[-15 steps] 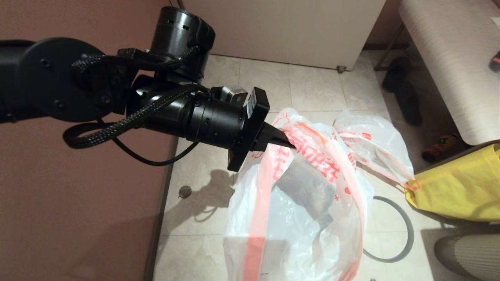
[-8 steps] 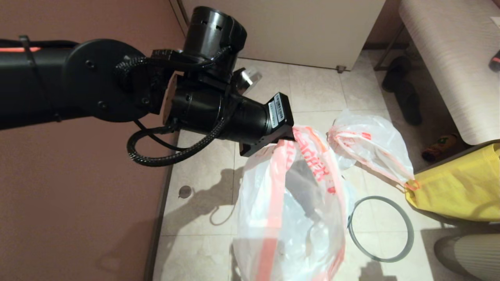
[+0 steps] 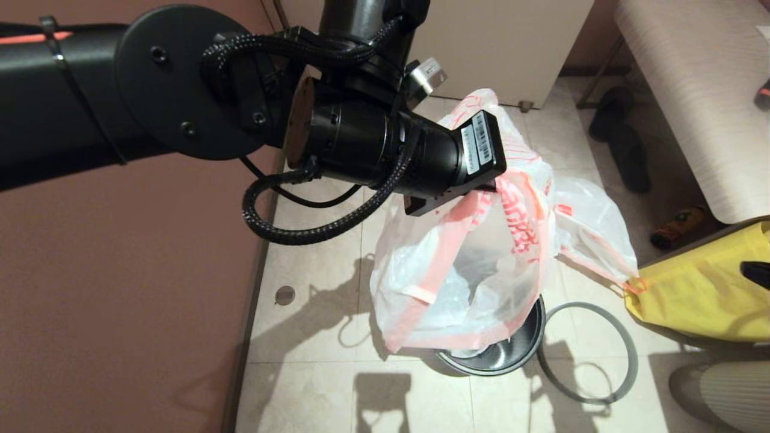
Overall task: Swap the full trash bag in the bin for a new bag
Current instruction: Put the new garbage bag on the trash can
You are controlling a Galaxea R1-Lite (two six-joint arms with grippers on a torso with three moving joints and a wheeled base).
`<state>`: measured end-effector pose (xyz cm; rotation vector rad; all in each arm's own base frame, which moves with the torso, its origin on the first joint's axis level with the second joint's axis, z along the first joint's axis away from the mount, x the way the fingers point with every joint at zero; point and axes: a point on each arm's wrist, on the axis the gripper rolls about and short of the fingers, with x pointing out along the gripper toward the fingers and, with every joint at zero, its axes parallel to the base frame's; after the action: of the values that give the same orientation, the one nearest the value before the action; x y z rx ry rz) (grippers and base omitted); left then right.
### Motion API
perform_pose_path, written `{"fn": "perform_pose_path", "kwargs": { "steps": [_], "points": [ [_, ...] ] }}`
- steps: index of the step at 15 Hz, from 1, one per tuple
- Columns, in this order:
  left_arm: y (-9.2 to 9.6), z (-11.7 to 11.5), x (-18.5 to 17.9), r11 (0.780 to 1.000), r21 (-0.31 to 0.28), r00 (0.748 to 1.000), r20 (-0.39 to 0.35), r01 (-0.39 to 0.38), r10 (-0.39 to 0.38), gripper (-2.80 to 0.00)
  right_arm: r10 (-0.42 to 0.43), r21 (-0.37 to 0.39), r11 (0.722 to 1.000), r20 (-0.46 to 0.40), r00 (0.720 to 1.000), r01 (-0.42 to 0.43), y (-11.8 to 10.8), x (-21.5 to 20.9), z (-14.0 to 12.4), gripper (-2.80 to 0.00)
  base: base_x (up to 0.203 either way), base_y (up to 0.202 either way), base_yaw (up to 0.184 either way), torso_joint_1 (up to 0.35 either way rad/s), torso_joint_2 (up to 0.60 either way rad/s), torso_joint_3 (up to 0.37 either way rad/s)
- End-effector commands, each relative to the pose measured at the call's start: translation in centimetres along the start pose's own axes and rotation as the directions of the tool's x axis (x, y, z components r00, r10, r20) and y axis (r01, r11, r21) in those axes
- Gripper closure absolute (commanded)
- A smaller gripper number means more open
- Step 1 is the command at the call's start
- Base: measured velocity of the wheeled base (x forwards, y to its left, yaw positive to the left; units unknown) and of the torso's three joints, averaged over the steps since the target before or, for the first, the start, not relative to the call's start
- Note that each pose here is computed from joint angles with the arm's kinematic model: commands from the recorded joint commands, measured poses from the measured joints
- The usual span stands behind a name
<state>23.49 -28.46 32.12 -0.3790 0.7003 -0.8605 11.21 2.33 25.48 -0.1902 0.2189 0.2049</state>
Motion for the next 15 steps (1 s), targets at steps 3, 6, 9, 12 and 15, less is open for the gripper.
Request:
{"fn": "perform_pose_path", "kwargs": {
  "steps": [3, 6, 9, 12, 15],
  "points": [
    [-0.7, -0.5, 0.3, 0.997, 0.062, 0.999, 0.021, -0.037, 0.036, 0.00, 0.109, -0.059, 0.992, -0.035, 0.993, -0.111, 2.5, 3.3, 1.8, 0.00, 0.000, 0.000, 0.000, 0.000, 0.00, 0.000],
    [-0.5, -0.2, 0.7, 0.996, 0.069, 0.997, 0.058, -0.056, 0.052, 0.00, 0.160, -0.104, 0.981, -0.050, 0.986, -0.165, 5.3, 4.9, 3.0, 0.00, 0.000, 0.000, 0.000, 0.000, 0.00, 0.000],
    [0.1, 0.3, 1.6, 0.991, 0.110, 0.992, 0.109, -0.077, 0.065, 0.00, 0.200, -0.120, 0.972, -0.034, 0.979, -0.202, 6.9, 5.8, 4.4, 0.00, 0.000, 0.000, 0.000, 0.000, 0.00, 0.000],
    [-0.2, 0.8, 1.4, 0.992, 0.118, 0.987, 0.155, -0.053, 0.035, 0.00, 0.252, -0.128, 0.960, -0.009, 0.968, -0.251, 8.1, 5.8, 5.4, -2.80, 0.000, 0.000, 0.000, 0.000, 0.00, 0.000],
    [-0.5, 1.0, 0.9, 0.992, 0.119, 0.986, 0.166, -0.043, 0.023, 0.00, 0.323, -0.137, 0.938, 0.001, 0.947, -0.319, 8.6, 5.4, 5.7, -2.80, 0.000, 0.000, 0.000, 0.000, 0.00, 0.000]
  ]
}}
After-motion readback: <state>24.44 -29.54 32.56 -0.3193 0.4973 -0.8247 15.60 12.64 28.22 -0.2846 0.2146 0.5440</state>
